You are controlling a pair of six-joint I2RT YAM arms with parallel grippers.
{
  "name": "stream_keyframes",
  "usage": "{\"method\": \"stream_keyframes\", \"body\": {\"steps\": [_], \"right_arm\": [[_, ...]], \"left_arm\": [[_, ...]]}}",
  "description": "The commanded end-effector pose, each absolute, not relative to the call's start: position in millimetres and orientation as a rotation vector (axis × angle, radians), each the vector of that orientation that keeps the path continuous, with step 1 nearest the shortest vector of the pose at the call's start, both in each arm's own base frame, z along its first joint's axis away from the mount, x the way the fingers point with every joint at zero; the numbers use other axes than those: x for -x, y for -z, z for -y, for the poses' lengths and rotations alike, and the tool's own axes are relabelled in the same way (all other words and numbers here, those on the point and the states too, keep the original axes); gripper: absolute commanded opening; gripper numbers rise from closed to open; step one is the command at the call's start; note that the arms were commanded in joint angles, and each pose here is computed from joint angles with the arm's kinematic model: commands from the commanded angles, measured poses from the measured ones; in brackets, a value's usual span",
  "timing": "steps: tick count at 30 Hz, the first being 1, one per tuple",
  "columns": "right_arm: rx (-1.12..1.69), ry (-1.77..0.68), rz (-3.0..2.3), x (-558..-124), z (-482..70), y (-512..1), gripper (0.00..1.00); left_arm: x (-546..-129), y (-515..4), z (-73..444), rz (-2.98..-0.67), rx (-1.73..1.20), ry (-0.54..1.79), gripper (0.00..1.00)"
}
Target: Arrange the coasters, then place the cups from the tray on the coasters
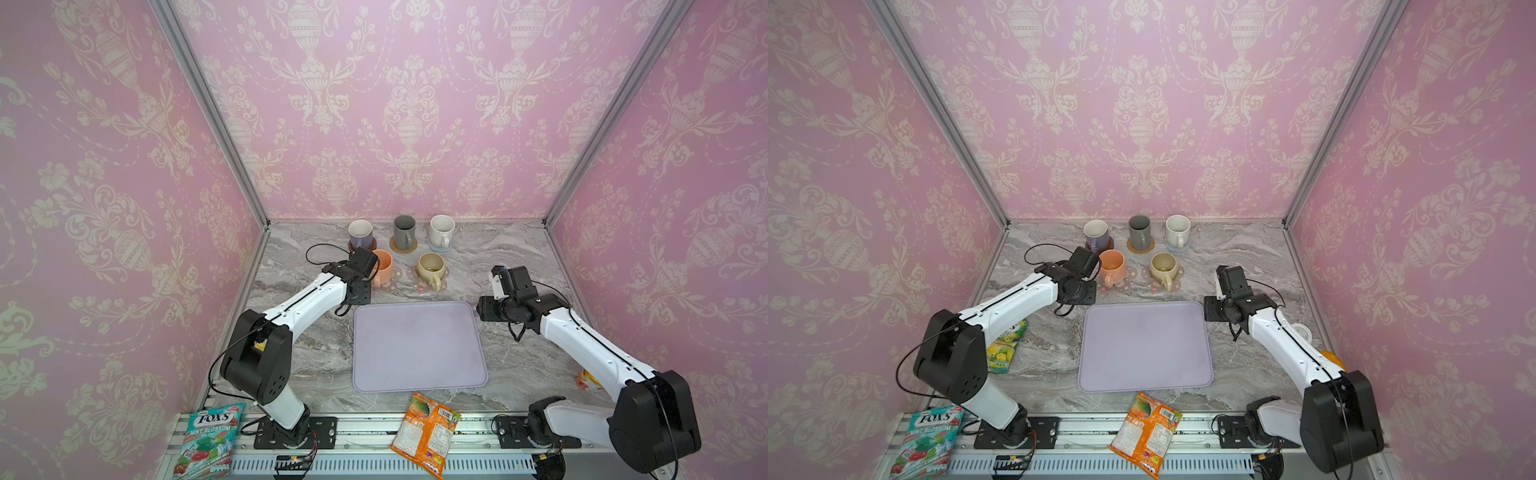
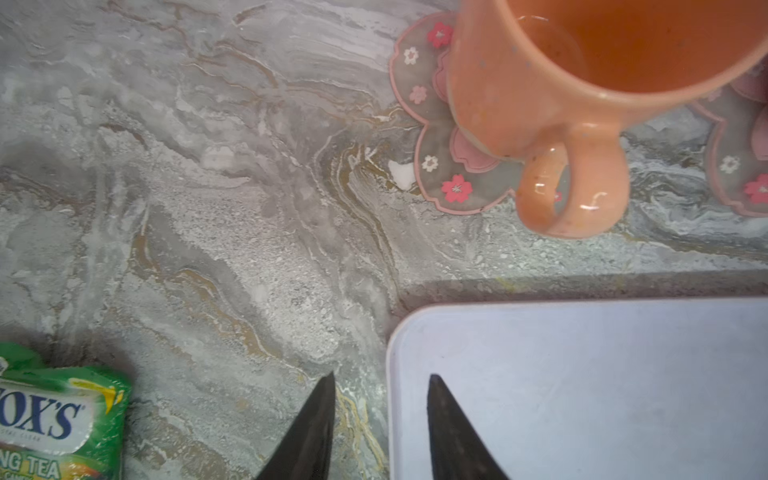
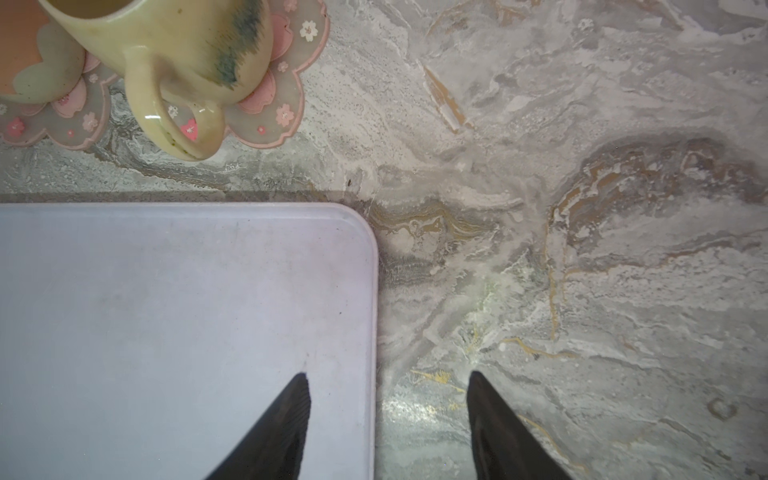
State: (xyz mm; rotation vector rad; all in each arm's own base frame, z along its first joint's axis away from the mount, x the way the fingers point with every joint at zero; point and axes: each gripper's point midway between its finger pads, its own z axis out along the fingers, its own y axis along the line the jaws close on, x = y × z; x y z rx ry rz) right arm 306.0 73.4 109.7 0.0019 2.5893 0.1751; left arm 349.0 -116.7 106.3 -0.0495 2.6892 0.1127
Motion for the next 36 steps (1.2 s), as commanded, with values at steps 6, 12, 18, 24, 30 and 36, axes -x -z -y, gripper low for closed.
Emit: {"method": "stream_keyframes", "body": {"steps": [6,12,18,24,30,36], "right_arm": [[-0.027,-0.118,-2.501,-327.2,-49.9,-124.3,0.63],[-0.093,-0.109,-2.408,-340.0,-21.4,-134.3,0.64],[-0.25,-0.109,-2.292,-350.0,13.7,-137.5,0.67],[-0.275,-0.199,-2.151,-368.9,20.9,-135.1,0.71],[-0.274,-0.216,-2.068,-385.2,24.6,-119.7,0.81],[-0.28,-0.242,-2.055,-397.1,25.4,-106.5,0.84]], "left_arm": [[-352.0,-134.2,56.5,-2.535,0.164,-0.257,0.41],[-355.7,-140.4,29.4,-2.482,0.182,-0.288,0.46],[-363.8,-141.6,9.5,-2.422,0.208,-0.374,0.5],[-375.0,-130.7,-21.5,-2.353,0.32,-0.461,0.63],[-388.0,-120.1,-45.2,-2.268,0.366,-0.552,0.68],[-397.0,-113.8,-53.5,-2.164,0.32,-0.598,0.72]]}}
